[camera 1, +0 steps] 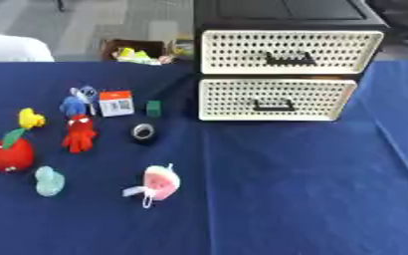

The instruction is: Pick up objects from table and place into drawer.

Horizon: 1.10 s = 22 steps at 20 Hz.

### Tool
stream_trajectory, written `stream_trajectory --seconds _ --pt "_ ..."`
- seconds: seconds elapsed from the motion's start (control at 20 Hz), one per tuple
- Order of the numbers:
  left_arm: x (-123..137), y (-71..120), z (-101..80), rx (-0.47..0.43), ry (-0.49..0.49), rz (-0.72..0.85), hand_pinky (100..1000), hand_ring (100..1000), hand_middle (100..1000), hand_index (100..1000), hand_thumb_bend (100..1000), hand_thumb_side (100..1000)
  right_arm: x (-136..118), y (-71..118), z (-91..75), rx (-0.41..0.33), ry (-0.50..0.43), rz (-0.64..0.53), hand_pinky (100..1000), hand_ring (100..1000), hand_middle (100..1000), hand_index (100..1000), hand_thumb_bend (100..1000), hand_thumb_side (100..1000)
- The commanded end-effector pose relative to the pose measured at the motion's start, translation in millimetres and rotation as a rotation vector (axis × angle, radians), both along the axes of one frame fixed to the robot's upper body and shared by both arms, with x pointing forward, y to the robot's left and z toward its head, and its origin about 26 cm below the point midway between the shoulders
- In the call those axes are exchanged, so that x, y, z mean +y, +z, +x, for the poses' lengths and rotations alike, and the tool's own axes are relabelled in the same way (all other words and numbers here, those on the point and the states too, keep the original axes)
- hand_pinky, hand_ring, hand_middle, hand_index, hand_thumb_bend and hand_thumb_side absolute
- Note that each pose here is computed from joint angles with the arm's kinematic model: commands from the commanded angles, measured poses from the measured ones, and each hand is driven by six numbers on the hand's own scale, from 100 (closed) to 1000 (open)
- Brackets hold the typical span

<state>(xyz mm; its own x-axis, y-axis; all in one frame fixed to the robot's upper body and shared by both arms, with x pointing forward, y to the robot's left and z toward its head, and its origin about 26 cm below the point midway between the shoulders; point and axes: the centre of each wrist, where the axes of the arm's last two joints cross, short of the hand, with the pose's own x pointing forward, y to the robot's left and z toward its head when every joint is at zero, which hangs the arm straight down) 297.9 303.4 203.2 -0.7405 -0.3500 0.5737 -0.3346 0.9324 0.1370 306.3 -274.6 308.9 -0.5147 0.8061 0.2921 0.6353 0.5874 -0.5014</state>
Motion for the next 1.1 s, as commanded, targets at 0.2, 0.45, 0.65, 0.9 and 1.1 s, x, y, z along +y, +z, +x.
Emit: stream_trajectory --seconds 0.2,0.45,0.65,0.9,1.1 --pt "2.0 8.7 -3.0 -0.02 -0.002 0.033 555 607 660 885 100 974 4.0 50.2 -14.9 0.098 -0.088 -0.321 202 289 287 834 100 1000" --pt "2.0 8.3 -3.1 -0.015 -0.005 0.039 554 606 659 885 100 976 11.8 77.5 -23.8 0.224 -0.098 -0.472 100 100 100 781 100 1000" --pt "1.9 8.8 -3.1 -0.014 -0.007 0.043 554 606 659 885 100 974 19.1 91.4 -29.4 0.342 -0.061 -0.555 100 100 100 788 100 1000" --pt "1.7 9.2 -3.0 -0.012 -0.011 0.048 554 606 659 884 100 973 29.5 100.5 -29.8 0.502 0.003 -0.612 100 100 100 810 100 1000" --pt "1.4 9.1 -2.9 -0.011 -0.015 0.05 553 606 659 884 100 973 40.5 106.2 -22.0 0.577 0.045 -0.642 100 100 100 810 103 1000"
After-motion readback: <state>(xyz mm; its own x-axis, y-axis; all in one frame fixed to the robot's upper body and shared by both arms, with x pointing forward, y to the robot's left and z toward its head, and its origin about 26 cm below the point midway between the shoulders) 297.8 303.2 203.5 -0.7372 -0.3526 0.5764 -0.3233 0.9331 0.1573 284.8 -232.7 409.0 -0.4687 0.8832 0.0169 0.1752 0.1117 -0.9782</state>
